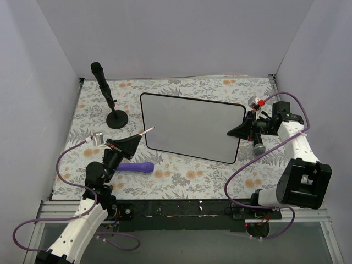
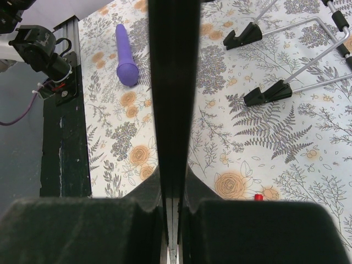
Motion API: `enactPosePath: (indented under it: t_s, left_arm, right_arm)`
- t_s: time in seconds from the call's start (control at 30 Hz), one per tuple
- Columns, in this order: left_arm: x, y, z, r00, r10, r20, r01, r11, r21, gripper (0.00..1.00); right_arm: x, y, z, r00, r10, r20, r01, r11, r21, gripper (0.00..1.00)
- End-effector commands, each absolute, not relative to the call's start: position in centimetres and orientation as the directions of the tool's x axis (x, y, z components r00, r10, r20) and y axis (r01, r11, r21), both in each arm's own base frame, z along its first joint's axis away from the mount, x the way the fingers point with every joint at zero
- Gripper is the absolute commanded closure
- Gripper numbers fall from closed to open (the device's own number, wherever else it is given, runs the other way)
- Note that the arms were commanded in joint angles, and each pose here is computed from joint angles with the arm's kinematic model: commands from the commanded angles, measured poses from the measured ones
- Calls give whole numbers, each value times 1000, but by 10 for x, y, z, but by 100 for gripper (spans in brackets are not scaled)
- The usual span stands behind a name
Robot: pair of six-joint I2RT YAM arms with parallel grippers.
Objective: Write a sentence on the whiteboard
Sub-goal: Hold the whiteboard at the center of the board.
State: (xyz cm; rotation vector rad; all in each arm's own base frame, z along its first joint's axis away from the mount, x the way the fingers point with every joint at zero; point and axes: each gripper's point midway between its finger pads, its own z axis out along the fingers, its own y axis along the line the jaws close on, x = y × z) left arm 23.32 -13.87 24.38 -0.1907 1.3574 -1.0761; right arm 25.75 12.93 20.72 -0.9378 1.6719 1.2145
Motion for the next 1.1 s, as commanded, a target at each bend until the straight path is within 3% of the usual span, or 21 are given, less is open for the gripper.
enactPosePath:
  t_s: [0.0,0.67,1.07]
  left_arm:
    - [234,-135,248,-129,-709,-693,511,552,-659,100]
    - [236,-142,244,-122,-678,-725,547,563,-619,100]
    - [256,-139,256,-34,-678,-734,557,598,-577,100]
  right_arm:
    - [257,127,202,-356,-123,-926,-912,264,315,99]
    - [257,127,202,-360,-118,-925,-911,259,322,99]
    - [257,127,204,-362,-114,-925,-910,257,325,99]
